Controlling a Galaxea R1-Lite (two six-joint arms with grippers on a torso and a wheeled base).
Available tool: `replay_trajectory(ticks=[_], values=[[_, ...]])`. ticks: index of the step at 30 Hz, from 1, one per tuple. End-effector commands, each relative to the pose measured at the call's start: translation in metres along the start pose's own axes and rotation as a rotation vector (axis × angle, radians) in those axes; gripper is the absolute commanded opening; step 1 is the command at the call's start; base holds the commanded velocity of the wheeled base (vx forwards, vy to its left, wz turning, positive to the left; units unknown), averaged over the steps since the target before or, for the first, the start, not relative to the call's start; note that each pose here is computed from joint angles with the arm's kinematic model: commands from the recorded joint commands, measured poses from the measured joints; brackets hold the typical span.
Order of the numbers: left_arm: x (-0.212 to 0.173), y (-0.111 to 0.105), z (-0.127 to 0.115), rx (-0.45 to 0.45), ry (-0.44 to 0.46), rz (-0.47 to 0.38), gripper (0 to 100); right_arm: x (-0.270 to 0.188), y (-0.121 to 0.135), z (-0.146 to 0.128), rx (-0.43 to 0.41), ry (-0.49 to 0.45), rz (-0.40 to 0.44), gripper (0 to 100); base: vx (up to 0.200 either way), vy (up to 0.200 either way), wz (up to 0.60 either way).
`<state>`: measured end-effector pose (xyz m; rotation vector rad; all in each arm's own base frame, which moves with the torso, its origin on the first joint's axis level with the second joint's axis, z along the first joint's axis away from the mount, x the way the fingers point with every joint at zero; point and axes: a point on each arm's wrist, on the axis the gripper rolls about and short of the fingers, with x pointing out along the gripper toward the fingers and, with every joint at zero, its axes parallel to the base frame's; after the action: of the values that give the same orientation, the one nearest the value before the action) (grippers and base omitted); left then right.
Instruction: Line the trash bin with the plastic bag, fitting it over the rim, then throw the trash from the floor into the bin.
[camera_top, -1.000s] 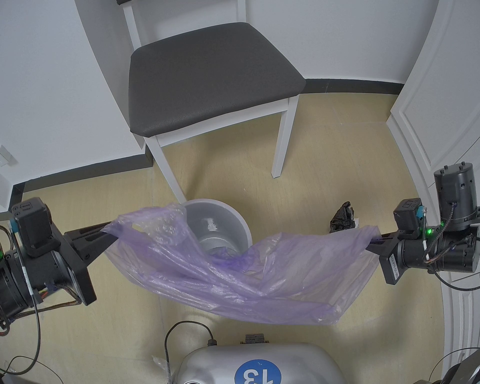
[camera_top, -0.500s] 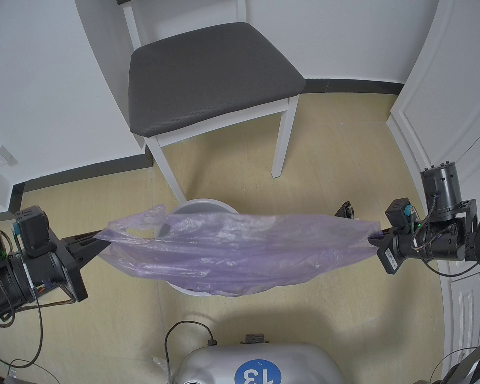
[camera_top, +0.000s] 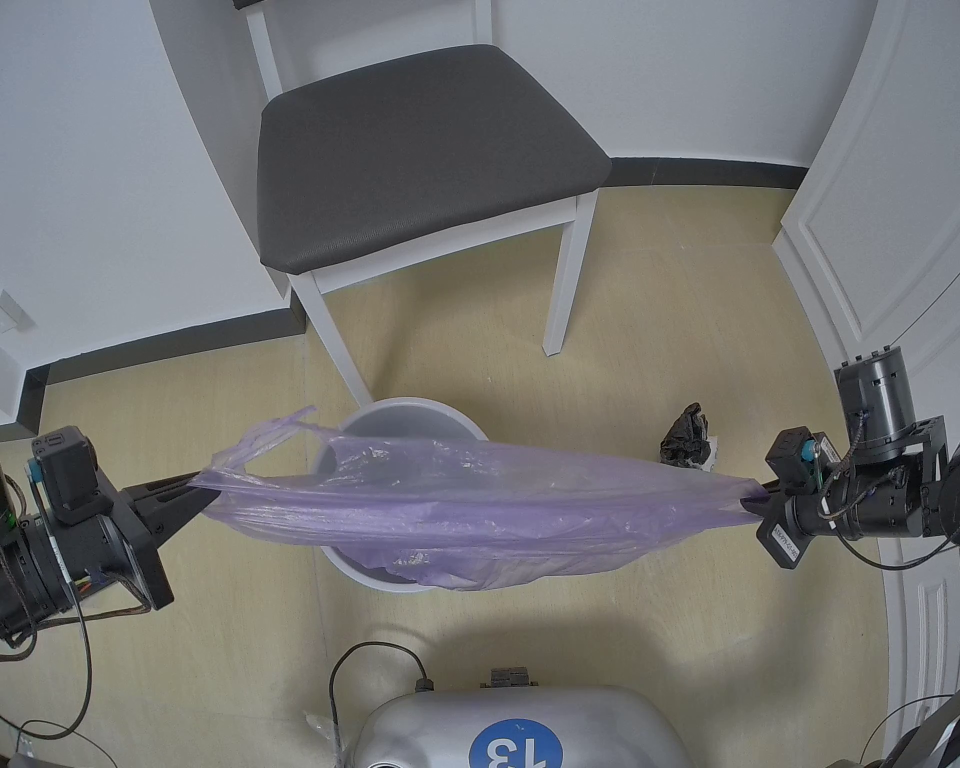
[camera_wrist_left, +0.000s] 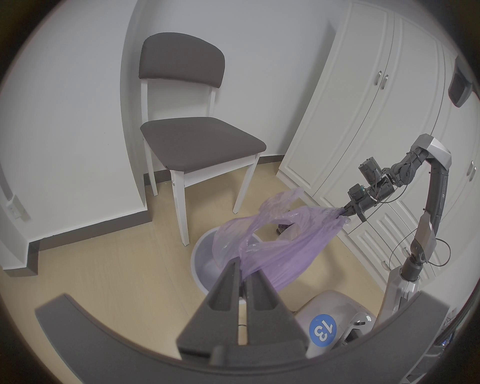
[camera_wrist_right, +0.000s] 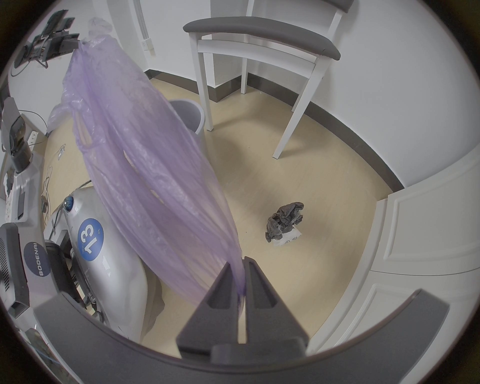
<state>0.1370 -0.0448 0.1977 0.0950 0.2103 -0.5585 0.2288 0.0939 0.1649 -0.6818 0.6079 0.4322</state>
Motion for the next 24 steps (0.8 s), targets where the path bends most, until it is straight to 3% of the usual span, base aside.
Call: replay_trajectory(ticks=[1, 6, 12, 16, 24], values=[[0.002, 0.000, -0.002, -0.003, 0.010, -0.002, 0, -0.001, 0.000, 0.001, -0.003, -0.004, -0.002, 0, 0.000, 0.000, 0.00], [0.008, 0.002, 0.003, 0.002, -0.010, -0.031, 0, -0.002, -0.004, 0.006, -0.027, -0.027, -0.014, 0, 0.000, 0.000, 0.00], [0.034, 0.006, 0.016, 0.028, -0.073, -0.097, 0, -0.003, -0.019, 0.032, -0.085, -0.102, -0.054, 0, 0.000, 0.000, 0.00], [0.058, -0.006, 0.020, 0.044, -0.085, -0.177, 0, 0.006, -0.020, 0.056, -0.101, -0.152, -0.054, 0, 0.000, 0.000, 0.00], [0.070, -0.018, 0.021, 0.020, -0.131, -0.238, 0, 0.016, -0.015, 0.081, -0.082, -0.254, -0.080, 0, 0.000, 0.000, 0.00]])
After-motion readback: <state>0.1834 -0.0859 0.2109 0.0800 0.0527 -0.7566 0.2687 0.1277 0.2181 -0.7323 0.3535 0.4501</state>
